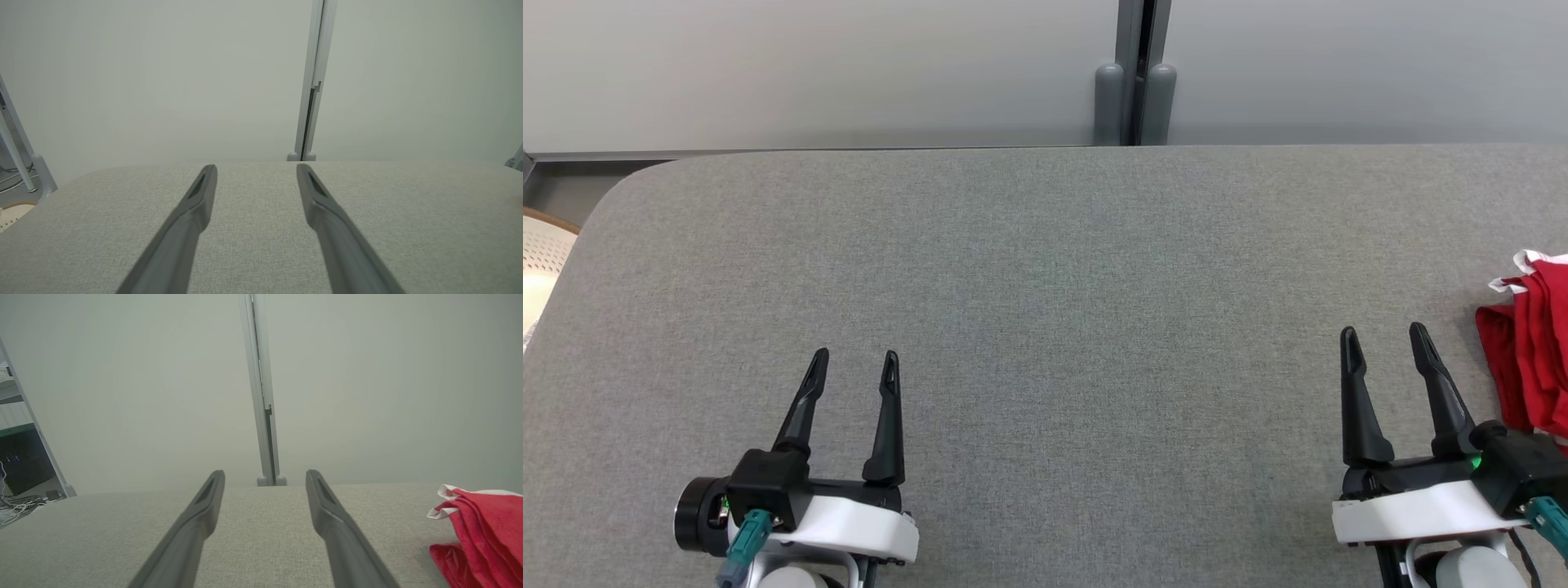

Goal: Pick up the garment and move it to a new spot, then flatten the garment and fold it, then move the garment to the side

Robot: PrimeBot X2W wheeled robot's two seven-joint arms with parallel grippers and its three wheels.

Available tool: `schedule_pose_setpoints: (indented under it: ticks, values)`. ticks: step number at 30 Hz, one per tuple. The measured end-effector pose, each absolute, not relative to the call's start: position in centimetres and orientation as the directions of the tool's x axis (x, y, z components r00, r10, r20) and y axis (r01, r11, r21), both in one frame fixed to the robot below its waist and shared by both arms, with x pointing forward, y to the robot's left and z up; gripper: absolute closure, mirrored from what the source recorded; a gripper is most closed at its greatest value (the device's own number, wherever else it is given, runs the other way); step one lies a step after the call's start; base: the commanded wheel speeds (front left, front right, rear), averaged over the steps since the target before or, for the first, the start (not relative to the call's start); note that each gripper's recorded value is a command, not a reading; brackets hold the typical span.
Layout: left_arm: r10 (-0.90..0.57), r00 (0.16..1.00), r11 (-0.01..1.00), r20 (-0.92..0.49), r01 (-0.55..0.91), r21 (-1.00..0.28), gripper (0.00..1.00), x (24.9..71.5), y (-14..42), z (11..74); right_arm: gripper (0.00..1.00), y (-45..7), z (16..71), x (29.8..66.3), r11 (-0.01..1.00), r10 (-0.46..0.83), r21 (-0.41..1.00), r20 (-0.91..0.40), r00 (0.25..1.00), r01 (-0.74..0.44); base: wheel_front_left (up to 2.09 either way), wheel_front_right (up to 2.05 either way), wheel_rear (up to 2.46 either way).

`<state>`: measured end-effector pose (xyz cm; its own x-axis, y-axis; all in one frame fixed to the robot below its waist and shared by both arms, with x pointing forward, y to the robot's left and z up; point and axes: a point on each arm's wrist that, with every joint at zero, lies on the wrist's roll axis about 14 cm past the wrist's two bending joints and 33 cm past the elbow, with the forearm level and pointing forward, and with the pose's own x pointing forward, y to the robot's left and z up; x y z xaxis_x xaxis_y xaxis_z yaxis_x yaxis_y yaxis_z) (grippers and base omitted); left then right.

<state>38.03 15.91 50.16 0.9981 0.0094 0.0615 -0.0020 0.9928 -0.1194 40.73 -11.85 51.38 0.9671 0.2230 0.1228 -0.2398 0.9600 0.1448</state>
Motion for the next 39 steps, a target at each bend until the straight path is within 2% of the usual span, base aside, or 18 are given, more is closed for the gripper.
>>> schedule_pose_setpoints:
  ticks: [14,15,20,39]
  values:
    - [0.017,0.999,0.985,0.029,-0.011,-0.170,0.00,37.8,16.5,49.1,0.00,-11.5,51.3,40.8,0.956,0.231,0.155,0.121,0.965,-0.248,0.00,0.00,0.00]
    - [0.017,0.999,0.985,0.027,-0.012,-0.172,1.00,37.8,16.5,49.1,1.00,-11.5,51.2,40.8,0.956,0.231,0.156,0.119,0.966,-0.248,0.00,0.00,0.00]
    - [0.018,0.999,0.983,-0.036,-0.024,-0.180,1.00,37.0,16.3,47.1,1.00,-11.7,49.2,40.0,0.957,0.228,0.172,0.055,0.972,-0.234,0.00,0.00,0.00]
    - [0.053,0.992,0.867,-0.114,-0.102,-0.489,1.00,36.9,17.7,46.2,1.00,-13.9,48.5,39.9,0.864,0.134,0.488,0.004,0.991,-0.119,0.00,0.00,0.00]
